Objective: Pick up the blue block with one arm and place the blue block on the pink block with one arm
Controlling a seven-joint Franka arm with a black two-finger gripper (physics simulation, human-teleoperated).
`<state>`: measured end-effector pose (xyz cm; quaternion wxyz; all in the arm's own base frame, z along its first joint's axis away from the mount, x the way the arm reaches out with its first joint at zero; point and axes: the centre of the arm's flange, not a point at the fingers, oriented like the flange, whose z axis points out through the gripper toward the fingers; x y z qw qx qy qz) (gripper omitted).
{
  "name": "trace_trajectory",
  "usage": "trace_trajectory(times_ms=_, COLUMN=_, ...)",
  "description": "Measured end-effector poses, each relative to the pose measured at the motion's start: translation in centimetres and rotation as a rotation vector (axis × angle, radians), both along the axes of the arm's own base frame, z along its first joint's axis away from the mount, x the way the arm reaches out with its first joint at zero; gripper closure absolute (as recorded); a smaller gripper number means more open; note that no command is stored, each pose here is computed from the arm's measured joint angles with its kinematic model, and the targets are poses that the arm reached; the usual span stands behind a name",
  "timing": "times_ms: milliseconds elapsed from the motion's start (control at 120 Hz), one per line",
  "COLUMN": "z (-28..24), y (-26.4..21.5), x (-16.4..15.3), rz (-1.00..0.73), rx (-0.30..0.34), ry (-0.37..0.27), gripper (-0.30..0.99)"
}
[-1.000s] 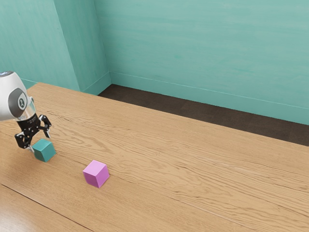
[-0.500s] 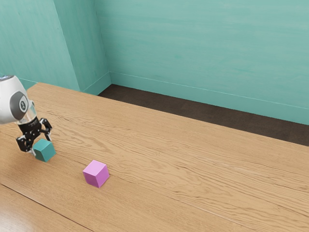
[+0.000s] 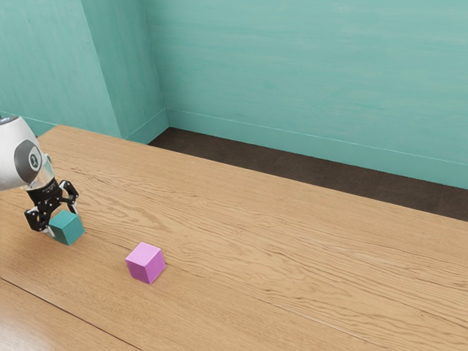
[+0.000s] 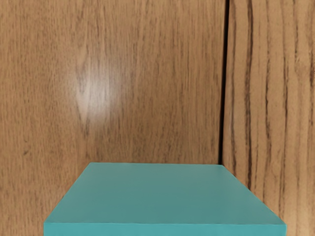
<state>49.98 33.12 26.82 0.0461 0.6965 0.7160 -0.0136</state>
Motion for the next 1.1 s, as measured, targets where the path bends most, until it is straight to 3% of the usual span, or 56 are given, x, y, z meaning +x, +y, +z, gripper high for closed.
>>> trace_trajectory(times_ms=708, z=-0.8, y=-0.5, x=0.1, rz=-0.013, rx=-0.016, ry=-0.032, gripper=0.00)
trace_trajectory(times_ms=908, z=-0.7, y=-0.5, x=0.1, rz=-0.003, rx=-0.024, ry=-0.043, gripper=0.29)
trace_trajectory(times_ms=1100, z=0.6, y=-1.3, x=0.3, rz=-0.014, rx=-0.014, ry=-0.055, gripper=0.37)
